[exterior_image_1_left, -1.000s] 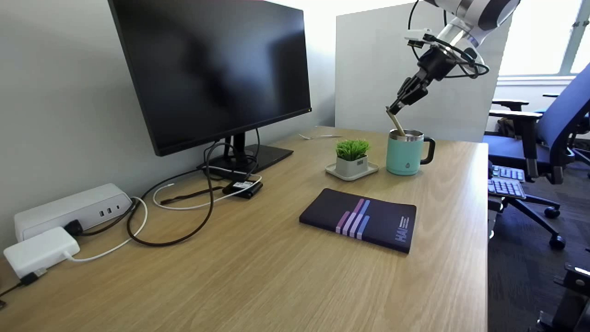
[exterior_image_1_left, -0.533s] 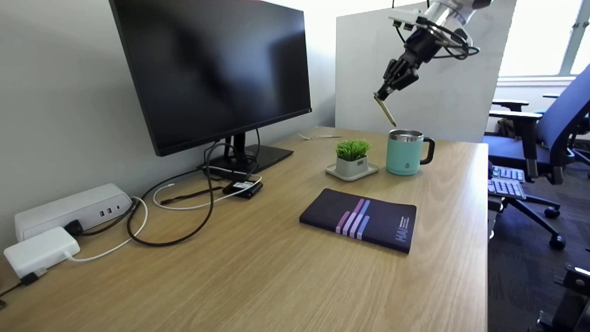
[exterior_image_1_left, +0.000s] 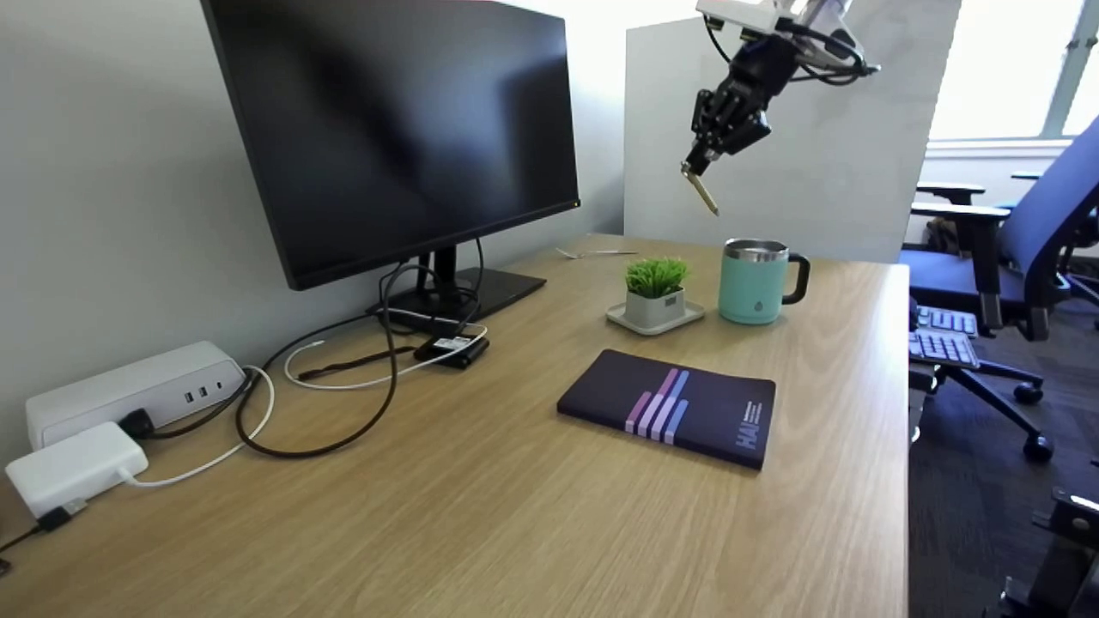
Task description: Take the pen from the cup and put it on the table
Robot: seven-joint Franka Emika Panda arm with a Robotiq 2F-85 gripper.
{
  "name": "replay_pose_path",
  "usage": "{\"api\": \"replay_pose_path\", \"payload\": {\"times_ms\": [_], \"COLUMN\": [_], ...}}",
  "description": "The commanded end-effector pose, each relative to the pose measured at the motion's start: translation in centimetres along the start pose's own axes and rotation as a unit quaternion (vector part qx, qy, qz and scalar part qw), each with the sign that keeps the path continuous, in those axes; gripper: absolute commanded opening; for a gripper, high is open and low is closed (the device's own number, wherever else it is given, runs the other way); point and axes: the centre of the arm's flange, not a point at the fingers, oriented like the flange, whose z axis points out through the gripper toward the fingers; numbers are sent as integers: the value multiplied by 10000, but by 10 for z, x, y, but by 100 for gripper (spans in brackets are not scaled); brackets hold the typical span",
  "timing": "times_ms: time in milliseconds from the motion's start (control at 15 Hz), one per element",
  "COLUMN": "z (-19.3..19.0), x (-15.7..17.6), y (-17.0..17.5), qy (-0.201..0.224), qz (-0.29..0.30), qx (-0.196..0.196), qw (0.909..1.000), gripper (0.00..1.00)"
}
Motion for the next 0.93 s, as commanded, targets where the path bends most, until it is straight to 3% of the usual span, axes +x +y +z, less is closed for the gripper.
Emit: {"api": "replay_pose_path", "payload": {"times_ms": [0,267,467,867], "z": [-3,5,12,24], "x": [-16,-40,-57,-80], "y": [-1,1,4,17], "qy": [-20,-72,-199,-476], "qz": [-886,-1705,-2340,-3697], "qx": [-185,-421,-657,-1200], "qw": [9959,9844,9698,9201], "gripper": [3,3,3,3]}}
